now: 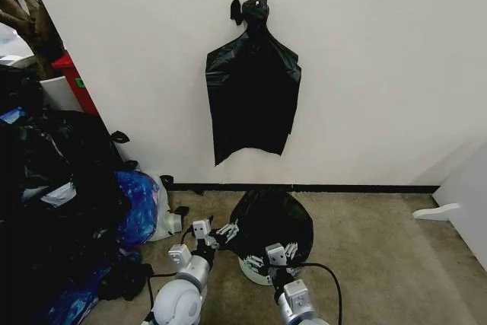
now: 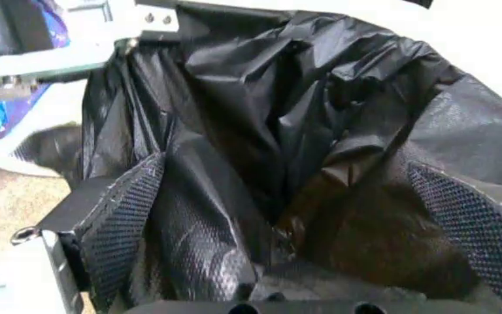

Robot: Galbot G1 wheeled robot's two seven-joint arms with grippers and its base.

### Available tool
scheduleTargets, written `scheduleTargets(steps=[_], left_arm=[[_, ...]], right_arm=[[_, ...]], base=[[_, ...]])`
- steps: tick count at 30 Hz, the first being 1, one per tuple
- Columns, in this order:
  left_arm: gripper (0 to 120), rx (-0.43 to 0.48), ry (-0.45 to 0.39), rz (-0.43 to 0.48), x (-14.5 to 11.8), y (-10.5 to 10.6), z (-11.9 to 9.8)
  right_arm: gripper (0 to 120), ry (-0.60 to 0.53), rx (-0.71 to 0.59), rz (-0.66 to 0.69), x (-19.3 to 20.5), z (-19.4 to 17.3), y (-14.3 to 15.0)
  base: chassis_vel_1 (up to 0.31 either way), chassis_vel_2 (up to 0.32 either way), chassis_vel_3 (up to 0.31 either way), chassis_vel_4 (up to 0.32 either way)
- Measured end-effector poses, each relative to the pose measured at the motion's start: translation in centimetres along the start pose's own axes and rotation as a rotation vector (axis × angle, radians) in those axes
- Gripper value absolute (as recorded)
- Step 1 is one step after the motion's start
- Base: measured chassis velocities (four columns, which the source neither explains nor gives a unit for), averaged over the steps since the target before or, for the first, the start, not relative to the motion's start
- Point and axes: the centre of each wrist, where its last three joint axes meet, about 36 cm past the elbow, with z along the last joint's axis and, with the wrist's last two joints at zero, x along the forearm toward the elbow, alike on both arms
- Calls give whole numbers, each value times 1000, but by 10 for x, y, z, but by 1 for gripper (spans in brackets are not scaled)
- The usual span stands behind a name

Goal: Place the garbage bag over the trash bin.

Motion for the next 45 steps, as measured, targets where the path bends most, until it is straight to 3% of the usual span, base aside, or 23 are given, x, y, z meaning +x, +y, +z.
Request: scheduleTargets(steps=[21,27,29,35,38,40,42,45], left_arm=[[100,29,-90,42,1,-12,-38],[100,-54,-205,77,0,-11,-57],[100,-74,-221,79,0,-10,-58],[100,-351,-381,70,4,-9,-62],[100,-412,-446,65,9,-12,-73],[100,-428,-475,51,11,-12,-81],[100,-439,-532,-37,18,-4,-101],[100,-426,-537,-66,22,-2,-102]], right_arm=[[100,-24,53,22,-2,8,-6],[100,-299,2,44,0,-27,-26],[100,-323,-3,47,2,-32,-28],[100,-473,-69,92,20,-82,-44],[100,-537,-93,115,20,-92,-52],[100,-570,-96,121,17,-94,-58],[100,-670,-16,167,2,-95,-87],[100,-705,62,178,-8,-89,-105]], base=[[0,0,0,0],[0,0,0,0],[0,0,0,0],[0,0,0,0],[0,0,0,0],[0,0,0,0],[0,0,0,0],[0,0,0,0]])
